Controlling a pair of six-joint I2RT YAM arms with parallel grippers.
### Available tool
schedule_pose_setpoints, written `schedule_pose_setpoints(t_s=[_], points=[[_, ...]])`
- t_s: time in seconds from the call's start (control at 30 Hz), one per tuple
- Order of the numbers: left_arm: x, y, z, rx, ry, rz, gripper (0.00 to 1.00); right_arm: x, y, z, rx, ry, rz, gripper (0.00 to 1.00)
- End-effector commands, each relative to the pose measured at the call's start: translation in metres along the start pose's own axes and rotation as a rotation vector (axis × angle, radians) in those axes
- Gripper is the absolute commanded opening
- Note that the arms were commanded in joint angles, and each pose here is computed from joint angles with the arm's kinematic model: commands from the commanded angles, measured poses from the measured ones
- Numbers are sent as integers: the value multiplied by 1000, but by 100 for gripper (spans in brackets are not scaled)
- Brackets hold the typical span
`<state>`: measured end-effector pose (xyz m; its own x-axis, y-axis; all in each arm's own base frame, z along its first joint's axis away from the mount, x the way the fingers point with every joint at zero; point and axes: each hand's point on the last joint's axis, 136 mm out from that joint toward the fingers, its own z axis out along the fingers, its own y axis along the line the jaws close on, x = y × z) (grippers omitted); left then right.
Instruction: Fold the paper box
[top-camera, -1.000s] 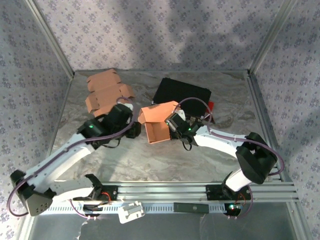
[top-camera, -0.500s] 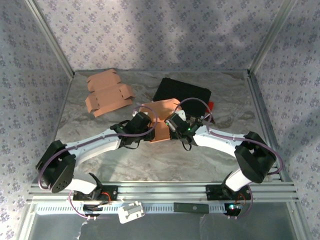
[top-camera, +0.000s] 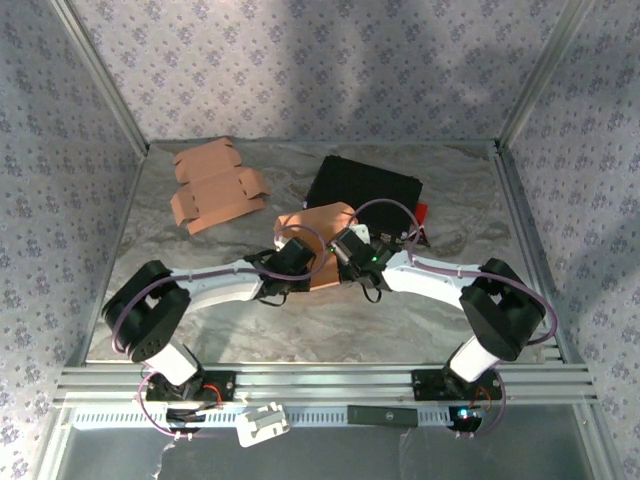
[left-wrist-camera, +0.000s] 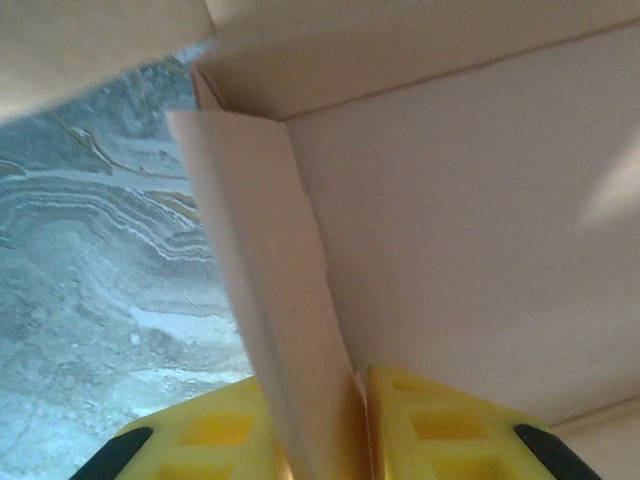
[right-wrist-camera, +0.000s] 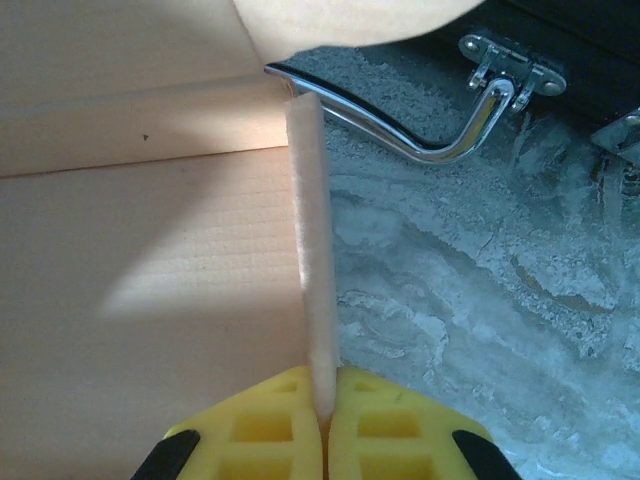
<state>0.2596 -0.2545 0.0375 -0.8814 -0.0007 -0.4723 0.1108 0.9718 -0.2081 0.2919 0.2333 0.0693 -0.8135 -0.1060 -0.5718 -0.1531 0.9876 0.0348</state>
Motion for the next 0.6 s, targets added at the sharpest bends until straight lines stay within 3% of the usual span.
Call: schedule_pose_setpoints(t_s=[0.0, 0.13, 0.23, 0.57], points=[[-2, -1, 5, -63, -9, 16, 22, -1, 4, 2, -10, -2, 25, 0], [5, 2, 11, -133, 4, 53, 13, 1, 4, 3, -10, 3, 22, 0], [6, 3, 11, -186, 0, 73, 0, 3, 6, 5, -10, 8, 18, 0], [0, 4, -5, -431, -30, 162, 0, 10, 8, 10, 9, 24, 26, 0]])
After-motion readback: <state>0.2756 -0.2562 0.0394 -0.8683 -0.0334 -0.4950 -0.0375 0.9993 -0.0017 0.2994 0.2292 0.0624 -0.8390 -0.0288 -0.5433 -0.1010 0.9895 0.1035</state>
